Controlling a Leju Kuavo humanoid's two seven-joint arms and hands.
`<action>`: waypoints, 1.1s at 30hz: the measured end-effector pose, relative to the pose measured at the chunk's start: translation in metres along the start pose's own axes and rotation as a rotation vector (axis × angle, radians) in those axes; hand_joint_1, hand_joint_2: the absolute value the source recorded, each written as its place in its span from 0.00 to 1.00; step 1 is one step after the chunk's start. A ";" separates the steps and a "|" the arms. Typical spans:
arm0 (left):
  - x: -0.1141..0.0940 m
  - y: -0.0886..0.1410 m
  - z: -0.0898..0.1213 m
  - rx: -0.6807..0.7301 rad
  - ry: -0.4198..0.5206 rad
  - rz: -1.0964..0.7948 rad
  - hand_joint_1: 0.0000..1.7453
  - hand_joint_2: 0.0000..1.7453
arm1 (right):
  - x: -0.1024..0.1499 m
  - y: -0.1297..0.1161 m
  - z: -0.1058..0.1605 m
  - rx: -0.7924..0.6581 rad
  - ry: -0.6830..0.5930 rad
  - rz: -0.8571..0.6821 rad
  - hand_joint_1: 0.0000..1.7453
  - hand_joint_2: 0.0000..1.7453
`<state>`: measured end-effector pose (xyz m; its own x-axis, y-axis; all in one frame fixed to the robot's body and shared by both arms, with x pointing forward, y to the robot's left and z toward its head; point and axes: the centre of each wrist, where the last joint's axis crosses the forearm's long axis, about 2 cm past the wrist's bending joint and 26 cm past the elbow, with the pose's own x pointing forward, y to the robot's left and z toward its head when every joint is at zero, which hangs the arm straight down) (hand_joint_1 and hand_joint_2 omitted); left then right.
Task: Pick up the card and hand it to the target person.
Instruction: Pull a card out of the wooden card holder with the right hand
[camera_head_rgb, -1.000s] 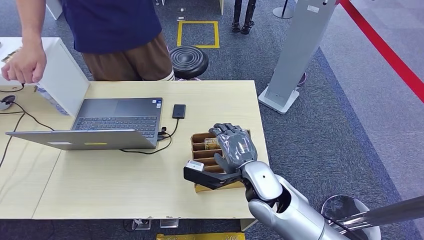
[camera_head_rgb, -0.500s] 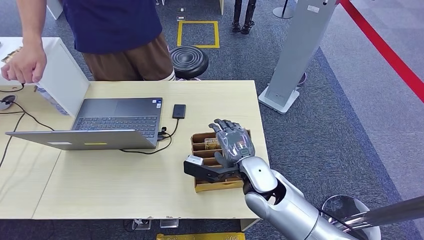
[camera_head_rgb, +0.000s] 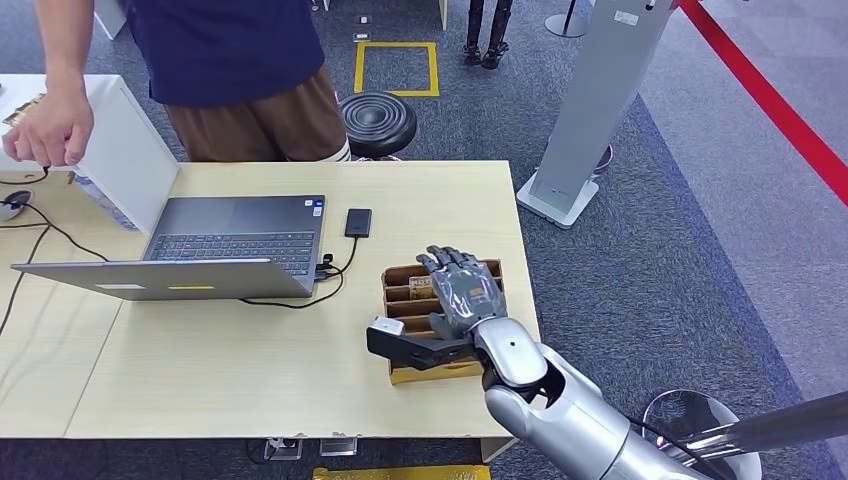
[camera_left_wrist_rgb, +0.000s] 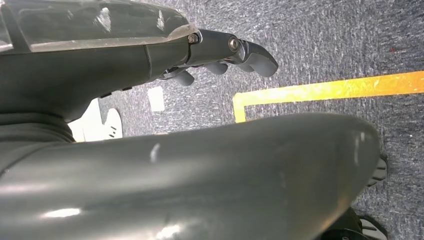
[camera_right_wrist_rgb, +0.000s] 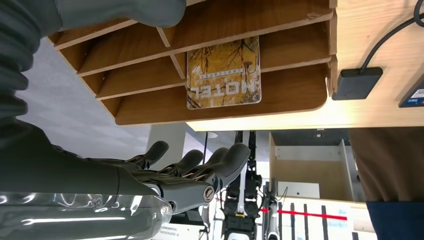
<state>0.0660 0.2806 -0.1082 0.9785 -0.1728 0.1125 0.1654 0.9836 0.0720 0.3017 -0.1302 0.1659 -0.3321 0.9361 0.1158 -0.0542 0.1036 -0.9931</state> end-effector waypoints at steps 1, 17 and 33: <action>0.000 0.000 0.000 0.000 0.000 0.000 0.00 0.00 | 0.000 0.001 0.000 0.003 0.001 0.000 0.24 1.00; 0.000 0.000 0.000 0.004 0.000 0.002 0.00 0.00 | 0.000 0.004 -0.002 0.005 0.006 -0.003 0.30 1.00; 0.000 0.000 0.000 0.003 0.000 0.002 0.00 0.00 | 0.000 0.004 -0.002 -0.003 0.009 -0.007 0.41 1.00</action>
<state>0.0659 0.2807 -0.1082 0.9788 -0.1713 0.1121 0.1635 0.9837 0.0753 0.3029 -0.1290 0.1622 -0.3236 0.9381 0.1231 -0.0539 0.1116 -0.9923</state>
